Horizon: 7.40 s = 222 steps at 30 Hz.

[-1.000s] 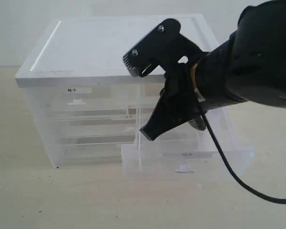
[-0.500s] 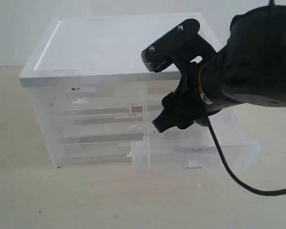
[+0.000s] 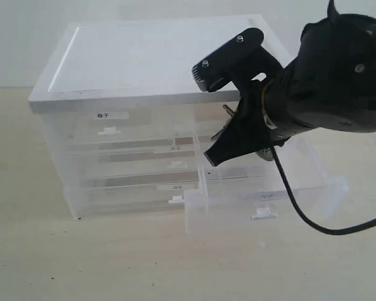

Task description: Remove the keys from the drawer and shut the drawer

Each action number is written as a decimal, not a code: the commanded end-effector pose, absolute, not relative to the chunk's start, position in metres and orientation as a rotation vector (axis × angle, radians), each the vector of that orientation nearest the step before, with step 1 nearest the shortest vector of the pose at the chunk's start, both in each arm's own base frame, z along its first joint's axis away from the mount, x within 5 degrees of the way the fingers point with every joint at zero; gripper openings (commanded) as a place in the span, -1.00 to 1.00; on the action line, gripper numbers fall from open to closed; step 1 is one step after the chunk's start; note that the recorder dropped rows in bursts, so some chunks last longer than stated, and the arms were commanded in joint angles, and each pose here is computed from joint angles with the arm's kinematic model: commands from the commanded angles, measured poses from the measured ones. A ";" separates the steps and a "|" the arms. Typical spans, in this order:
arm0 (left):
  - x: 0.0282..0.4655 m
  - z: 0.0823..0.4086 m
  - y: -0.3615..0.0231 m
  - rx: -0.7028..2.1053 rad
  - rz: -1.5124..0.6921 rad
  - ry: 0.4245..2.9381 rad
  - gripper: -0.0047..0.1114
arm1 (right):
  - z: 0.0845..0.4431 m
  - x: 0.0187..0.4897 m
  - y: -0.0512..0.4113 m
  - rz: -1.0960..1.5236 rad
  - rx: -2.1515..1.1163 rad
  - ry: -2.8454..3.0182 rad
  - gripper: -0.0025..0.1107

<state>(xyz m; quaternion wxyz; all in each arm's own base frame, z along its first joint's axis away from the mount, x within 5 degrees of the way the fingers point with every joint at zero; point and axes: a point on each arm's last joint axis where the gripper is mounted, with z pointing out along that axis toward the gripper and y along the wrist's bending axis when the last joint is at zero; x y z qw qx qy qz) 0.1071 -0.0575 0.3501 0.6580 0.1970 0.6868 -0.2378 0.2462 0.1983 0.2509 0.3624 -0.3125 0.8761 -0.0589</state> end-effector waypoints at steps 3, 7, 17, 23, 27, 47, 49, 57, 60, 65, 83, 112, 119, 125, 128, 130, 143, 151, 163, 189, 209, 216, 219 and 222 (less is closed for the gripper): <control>0.106 0.349 -0.059 0.448 -0.559 1.557 -0.84 | 0.266 0.235 0.201 -0.002 -0.884 2.204 -0.94; 0.106 0.349 -0.059 0.448 -0.559 1.557 -0.84 | 0.287 0.227 0.192 0.025 -0.846 2.158 -0.95; 0.105 0.349 -0.059 0.454 -0.560 1.558 -0.84 | 0.305 0.217 0.180 0.022 -0.791 2.154 -0.77; 0.105 0.348 -0.059 0.461 -0.550 1.564 -0.84 | 0.292 0.222 0.184 -0.011 -0.819 2.196 0.24; 0.105 0.348 -0.059 0.459 -0.552 1.565 -0.84 | 0.286 0.225 0.189 -0.004 -0.834 2.198 0.23; 0.105 0.348 -0.059 0.459 -0.552 1.565 -0.84 | 0.262 0.235 0.198 -0.043 -0.888 2.237 -0.46; 0.105 0.348 -0.059 0.459 -0.552 1.565 -0.84 | 0.262 0.235 0.198 -0.045 -0.887 2.239 -0.61; 0.105 0.348 -0.059 0.459 -0.552 1.565 -0.84 | 0.265 0.236 0.197 -0.078 -0.917 2.196 -0.91; 0.105 0.348 -0.059 0.459 -0.552 1.565 -0.84 | 0.272 0.235 0.197 -0.052 -0.904 2.171 -0.40; 0.106 0.348 -0.058 0.450 -0.551 1.564 -0.84 | 0.260 0.239 0.203 -0.019 -0.866 2.208 0.18; 0.105 0.348 -0.059 0.453 -0.559 1.563 -0.84 | 0.247 0.246 0.205 -0.111 -0.936 2.201 -0.94; 0.105 0.348 -0.059 0.454 -0.562 1.563 -0.84 | 0.270 0.236 0.203 0.038 -0.850 2.171 0.10; 0.105 0.348 -0.059 0.453 -0.558 1.564 -0.84 | 0.253 0.244 0.211 0.013 -0.864 2.184 0.08; 0.105 0.349 -0.059 0.450 -0.566 1.562 -0.84 | 0.252 0.244 0.208 -0.022 -0.862 2.204 -0.45; 0.105 0.349 -0.059 0.450 -0.566 1.562 -0.84 | 0.250 0.244 0.204 -0.082 -0.904 2.212 -0.97; 0.105 0.349 -0.059 0.450 -0.566 1.562 -0.84 | 0.250 0.244 0.204 -0.082 -0.904 2.212 -0.95; 0.105 0.349 -0.059 0.450 -0.566 1.562 -0.84 | 0.289 0.231 0.192 -0.026 -0.853 2.108 -0.96; 0.105 0.349 -0.059 0.450 -0.566 1.562 -0.84 | 0.310 0.220 0.182 0.016 -0.823 2.065 -0.96; 0.105 0.349 -0.059 0.448 -0.565 1.562 -0.84 | 0.339 0.204 0.167 0.070 -0.783 1.989 -0.96; 0.105 0.349 -0.059 0.439 -0.575 1.559 -0.84 | 0.368 0.162 0.204 0.359 -0.933 1.678 -0.96; 0.105 0.349 -0.059 0.436 -0.579 1.558 -0.84 | 0.299 0.184 0.265 0.419 -1.086 1.768 -0.96; 0.105 0.349 -0.060 0.442 -0.584 1.558 -0.84 | 0.274 0.191 0.270 0.345 -1.124 1.868 -0.96; 0.105 0.349 -0.060 0.442 -0.584 1.558 -0.84 | 0.265 0.194 0.273 0.328 -1.139 1.896 -0.96; 0.105 0.349 -0.060 0.442 -0.584 1.558 -0.84 | 0.262 0.195 0.275 0.332 -1.146 1.895 -0.96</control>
